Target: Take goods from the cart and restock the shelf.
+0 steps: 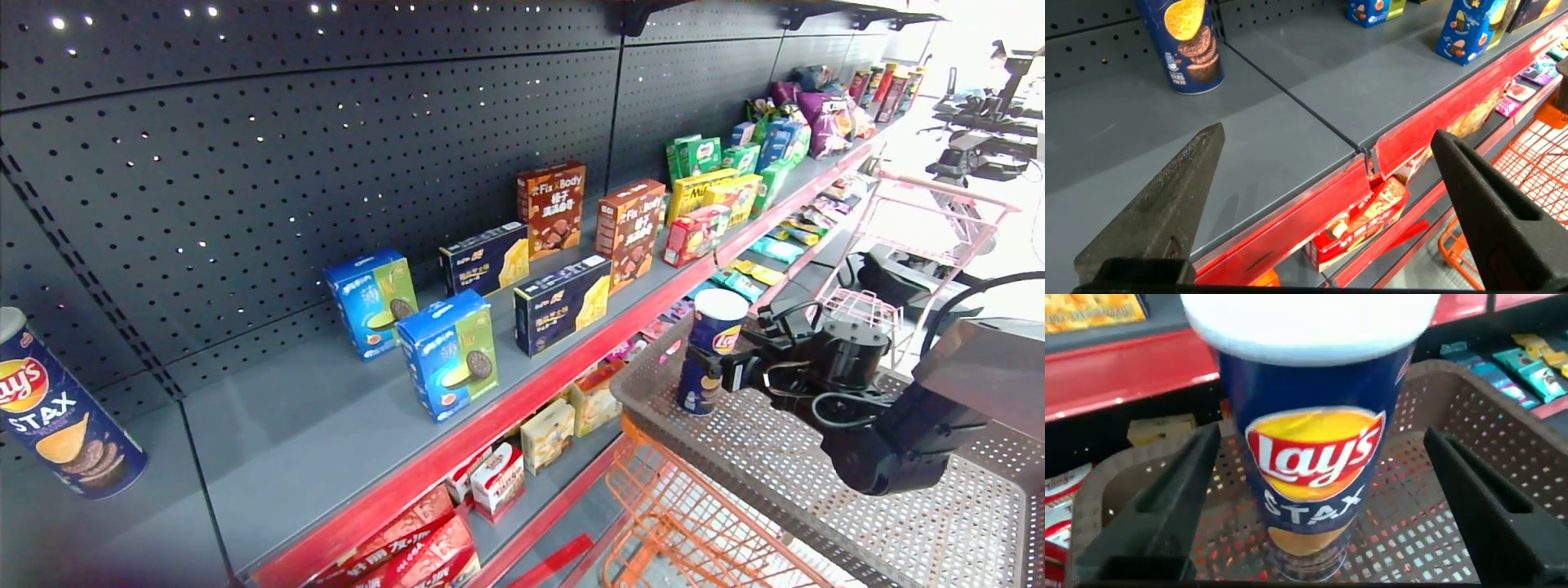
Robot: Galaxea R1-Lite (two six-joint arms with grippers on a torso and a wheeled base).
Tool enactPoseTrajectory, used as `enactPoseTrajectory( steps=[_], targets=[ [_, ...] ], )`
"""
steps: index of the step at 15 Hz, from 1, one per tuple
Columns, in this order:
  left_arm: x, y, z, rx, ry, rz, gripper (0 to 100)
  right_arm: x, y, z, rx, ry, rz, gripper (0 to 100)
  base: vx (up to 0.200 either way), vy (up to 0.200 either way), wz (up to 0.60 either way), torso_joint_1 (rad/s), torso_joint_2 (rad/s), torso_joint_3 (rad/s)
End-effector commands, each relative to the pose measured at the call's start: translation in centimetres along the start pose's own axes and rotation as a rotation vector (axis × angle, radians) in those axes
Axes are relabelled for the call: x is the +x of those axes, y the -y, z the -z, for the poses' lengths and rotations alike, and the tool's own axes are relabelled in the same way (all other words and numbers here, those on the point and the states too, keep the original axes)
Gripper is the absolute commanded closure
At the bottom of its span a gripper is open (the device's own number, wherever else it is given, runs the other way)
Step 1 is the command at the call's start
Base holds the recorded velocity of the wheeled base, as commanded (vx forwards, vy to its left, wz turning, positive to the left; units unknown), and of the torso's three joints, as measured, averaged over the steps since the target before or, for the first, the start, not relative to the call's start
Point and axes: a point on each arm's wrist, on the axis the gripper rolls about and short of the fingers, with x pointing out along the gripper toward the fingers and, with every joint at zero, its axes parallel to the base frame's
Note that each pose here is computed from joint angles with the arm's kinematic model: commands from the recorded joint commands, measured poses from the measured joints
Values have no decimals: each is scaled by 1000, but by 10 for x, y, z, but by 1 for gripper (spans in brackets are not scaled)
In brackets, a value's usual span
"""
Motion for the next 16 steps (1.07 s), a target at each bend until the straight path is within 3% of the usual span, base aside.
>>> enactPoseTrajectory(
  steps=[1, 10, 16],
  targets=[
    [0, 0, 0, 0, -1, 0, 0, 7, -1, 11, 3, -17, -6, 0, 0, 0, 0, 0, 0, 0],
    [0, 0, 0, 0, -1, 0, 0, 31, 5, 11, -15, 32, 0, 0, 0, 0, 0, 0, 0, 0],
    [0, 0, 0, 0, -1, 0, 0, 38, 7, 12, -12, 19, -1, 0, 0, 0, 0, 0, 0, 0]
  ],
)
